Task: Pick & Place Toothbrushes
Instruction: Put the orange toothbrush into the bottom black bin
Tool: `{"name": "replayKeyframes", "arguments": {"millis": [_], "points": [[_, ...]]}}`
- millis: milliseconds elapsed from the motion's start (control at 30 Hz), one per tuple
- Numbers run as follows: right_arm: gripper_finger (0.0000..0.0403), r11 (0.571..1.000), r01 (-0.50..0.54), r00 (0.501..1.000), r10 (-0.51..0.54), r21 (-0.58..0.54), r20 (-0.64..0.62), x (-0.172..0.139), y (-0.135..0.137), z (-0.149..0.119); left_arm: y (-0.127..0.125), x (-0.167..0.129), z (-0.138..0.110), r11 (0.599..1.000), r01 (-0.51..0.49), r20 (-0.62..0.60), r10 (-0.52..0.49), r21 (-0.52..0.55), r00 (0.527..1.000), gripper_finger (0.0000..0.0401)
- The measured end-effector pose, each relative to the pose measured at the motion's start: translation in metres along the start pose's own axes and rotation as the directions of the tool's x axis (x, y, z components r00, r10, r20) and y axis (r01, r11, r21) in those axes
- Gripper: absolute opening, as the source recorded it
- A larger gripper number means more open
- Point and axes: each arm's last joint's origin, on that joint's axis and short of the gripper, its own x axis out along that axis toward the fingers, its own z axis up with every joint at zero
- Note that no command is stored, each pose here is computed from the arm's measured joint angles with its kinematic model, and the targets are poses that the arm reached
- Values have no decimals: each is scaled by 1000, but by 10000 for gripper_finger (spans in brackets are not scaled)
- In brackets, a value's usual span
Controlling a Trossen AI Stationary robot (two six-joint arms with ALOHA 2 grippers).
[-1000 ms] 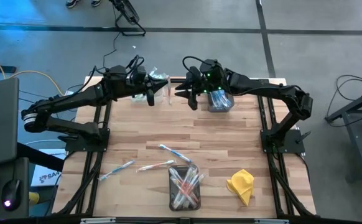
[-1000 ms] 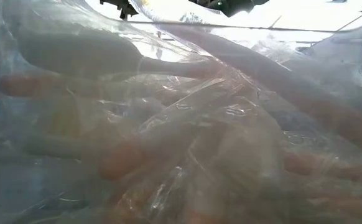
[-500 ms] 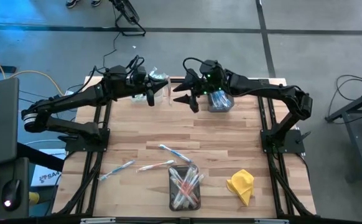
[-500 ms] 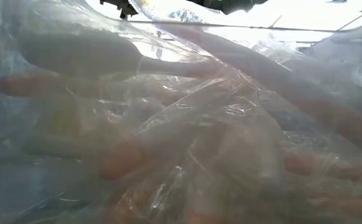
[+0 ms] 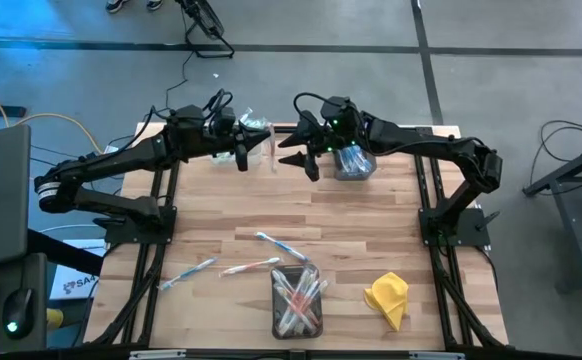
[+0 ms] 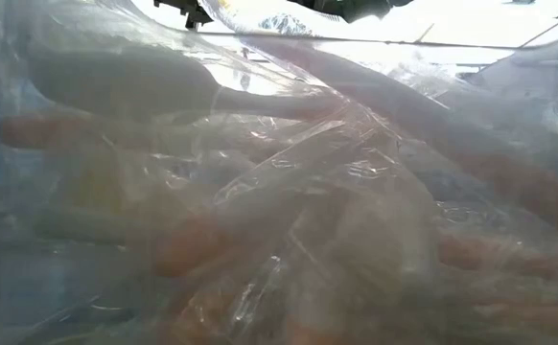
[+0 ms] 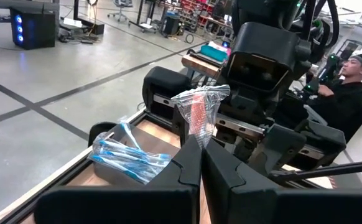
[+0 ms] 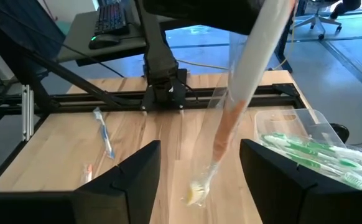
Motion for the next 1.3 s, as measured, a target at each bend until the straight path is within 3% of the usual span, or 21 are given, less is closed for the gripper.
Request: {"name": "replayKeyframes", "arguments": {"millis": [433,833,1300], "points": [[213,1000,0,1000,0,-1,1,1,0,0,0,0,0,1000,0,0,0,0,1000,0],[213,1000,4,1000,-4,4,-14,24,-1,-13,0,0,-1,1000,-3,-7,3,0,1000,0],[209,999,5,998,-3,-34,59,25,0,-5,0,0,-1,1000,5,-12,-5,-1,1000,0]]}}
